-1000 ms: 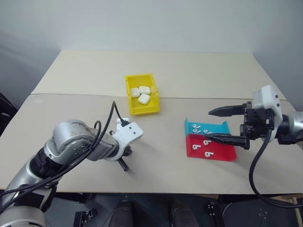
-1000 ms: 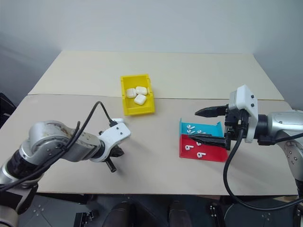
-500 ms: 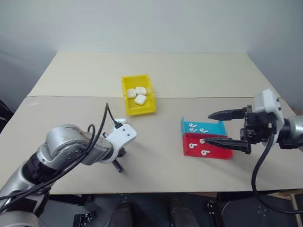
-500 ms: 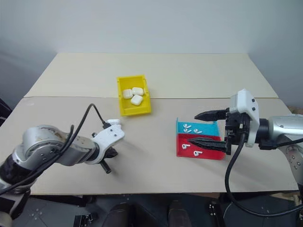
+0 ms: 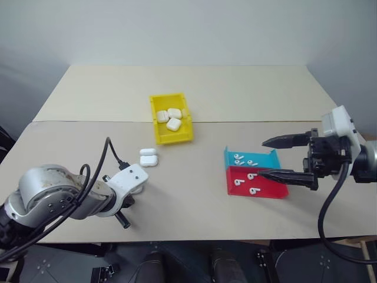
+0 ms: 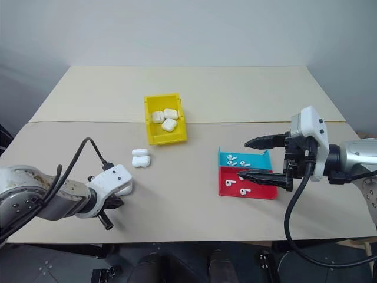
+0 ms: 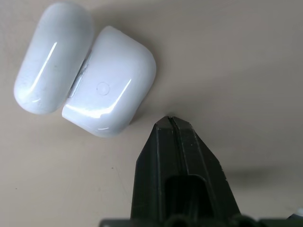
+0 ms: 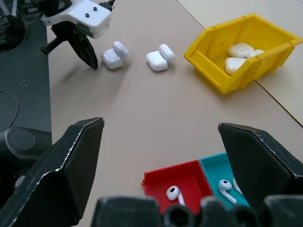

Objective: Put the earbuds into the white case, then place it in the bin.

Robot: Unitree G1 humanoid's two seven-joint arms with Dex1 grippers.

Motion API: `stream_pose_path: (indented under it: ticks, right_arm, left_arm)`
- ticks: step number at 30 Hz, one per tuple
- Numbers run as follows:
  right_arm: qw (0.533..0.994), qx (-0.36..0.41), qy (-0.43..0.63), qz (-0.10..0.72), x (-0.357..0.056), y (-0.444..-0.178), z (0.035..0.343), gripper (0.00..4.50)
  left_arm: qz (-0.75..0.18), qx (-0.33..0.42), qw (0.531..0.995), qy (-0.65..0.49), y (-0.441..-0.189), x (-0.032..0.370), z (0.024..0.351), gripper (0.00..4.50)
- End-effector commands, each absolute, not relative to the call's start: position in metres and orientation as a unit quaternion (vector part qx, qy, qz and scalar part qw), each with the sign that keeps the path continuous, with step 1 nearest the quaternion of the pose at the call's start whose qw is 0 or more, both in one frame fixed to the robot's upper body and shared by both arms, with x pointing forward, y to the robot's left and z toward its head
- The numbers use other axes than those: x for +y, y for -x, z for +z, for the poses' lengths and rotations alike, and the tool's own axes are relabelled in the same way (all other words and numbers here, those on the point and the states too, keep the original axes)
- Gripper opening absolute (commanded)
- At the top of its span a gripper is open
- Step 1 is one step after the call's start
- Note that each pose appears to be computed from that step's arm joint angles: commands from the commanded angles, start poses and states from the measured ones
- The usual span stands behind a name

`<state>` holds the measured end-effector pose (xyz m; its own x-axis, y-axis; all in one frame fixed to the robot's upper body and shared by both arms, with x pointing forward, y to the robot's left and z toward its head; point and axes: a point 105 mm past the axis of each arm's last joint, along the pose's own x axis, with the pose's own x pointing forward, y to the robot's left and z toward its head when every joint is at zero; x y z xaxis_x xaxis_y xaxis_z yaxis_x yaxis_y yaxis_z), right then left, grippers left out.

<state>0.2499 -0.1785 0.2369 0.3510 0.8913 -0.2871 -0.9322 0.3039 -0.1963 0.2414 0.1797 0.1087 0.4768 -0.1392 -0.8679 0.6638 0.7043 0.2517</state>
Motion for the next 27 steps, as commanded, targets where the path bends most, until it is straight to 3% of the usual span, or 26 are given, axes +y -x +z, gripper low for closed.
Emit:
stream_pose_path:
  ticks: [1, 13, 18, 22, 27]
  right_arm:
    - [0.802, 0.050, 0.179, 0.568, -0.177, -0.247, 0.247, 4.50]
    - [0.807, 0.057, 0.179, 0.560, -0.179, -0.240, 0.250, 4.50]
    - [0.809, 0.059, 0.180, 0.557, -0.180, -0.238, 0.252, 4.50]
    - [0.810, 0.056, 0.181, 0.555, -0.180, -0.239, 0.252, 4.50]
    - [0.810, 0.053, 0.179, 0.556, -0.179, -0.241, 0.253, 4.50]
  left_arm:
    - [-0.197, 0.448, 0.814, -0.312, -0.249, 0.194, 0.105, 0.01]
    - [-0.178, 0.440, 0.815, -0.333, -0.259, 0.202, 0.113, 0.01]
    - [-0.237, 0.442, 0.810, -0.303, -0.251, 0.190, 0.130, 0.01]
    - [-0.263, 0.463, 0.794, -0.293, -0.237, 0.188, 0.126, 0.01]
    - [-0.234, 0.461, 0.799, -0.306, -0.240, 0.194, 0.120, 0.01]
